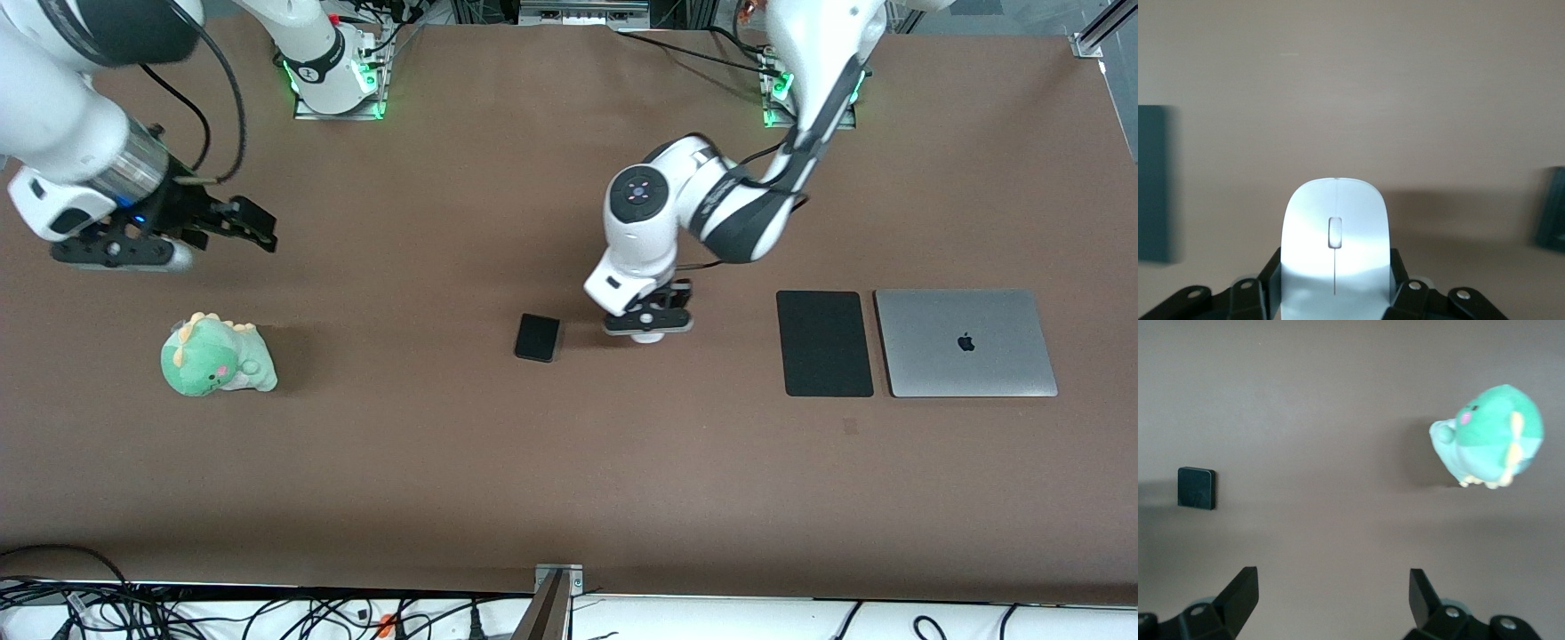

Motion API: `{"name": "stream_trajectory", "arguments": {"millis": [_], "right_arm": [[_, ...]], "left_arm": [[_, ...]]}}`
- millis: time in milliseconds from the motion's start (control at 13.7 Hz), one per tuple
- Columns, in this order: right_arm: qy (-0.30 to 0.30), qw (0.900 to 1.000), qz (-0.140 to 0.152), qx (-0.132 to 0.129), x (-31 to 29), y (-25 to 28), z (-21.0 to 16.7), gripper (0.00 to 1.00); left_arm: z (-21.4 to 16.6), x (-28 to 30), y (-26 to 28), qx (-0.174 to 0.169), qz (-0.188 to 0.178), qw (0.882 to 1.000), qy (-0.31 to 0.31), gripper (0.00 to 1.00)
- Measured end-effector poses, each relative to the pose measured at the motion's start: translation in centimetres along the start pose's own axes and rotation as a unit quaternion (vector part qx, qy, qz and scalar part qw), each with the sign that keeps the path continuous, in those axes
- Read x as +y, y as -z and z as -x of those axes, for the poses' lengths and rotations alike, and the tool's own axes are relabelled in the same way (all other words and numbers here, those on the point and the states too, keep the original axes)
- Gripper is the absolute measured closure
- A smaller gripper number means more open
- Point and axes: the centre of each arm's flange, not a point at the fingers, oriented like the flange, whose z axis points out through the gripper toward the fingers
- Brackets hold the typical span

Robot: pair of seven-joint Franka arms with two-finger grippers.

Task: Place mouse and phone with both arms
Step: 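Carry the mouse to the pad while the right gripper reaches the phone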

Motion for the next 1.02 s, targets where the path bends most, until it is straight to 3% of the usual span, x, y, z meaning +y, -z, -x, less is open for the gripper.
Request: {"name": "stream_trajectory", "arguments": {"millis": [146,291,437,583,728,1020], "right_arm": [[-0.013,1.000,-0.001,0.004,-3.7,-3.4,-0.9,0.00],[-0.028,1.000,-0.002,0.008,-8.3,-7.1,-1.0,0.00],[-0.046,0.999,-0.004,0.011,-12.9,-10.7,-0.6,0.00],[-0.064,0.998,0.006,0.015,-17.2,-14.2,-0.2,0.00],[-0.085,0.996,0.025,0.020,-21.1,-17.8,0.2,0.00],[-0.106,0.994,0.018,0.033,-27.5,-24.1,1.4,0.00]], "left_arm": [[-2.1,-6.2,0.3,-0.046,-0.035,0.998,-0.010,0.38],[-5.1,-13.2,-1.2,-0.081,-0.039,0.996,-0.026,0.38],[-7.8,-20.6,-3.1,-0.105,-0.017,0.993,-0.058,0.38],[-9.5,-27.0,-5.6,-0.122,0.045,0.989,-0.064,0.38],[-9.7,-30.9,-9.0,-0.114,0.090,0.988,-0.060,0.38],[-7.2,-29.9,-15.7,-0.049,0.112,0.991,-0.057,0.38]]}}
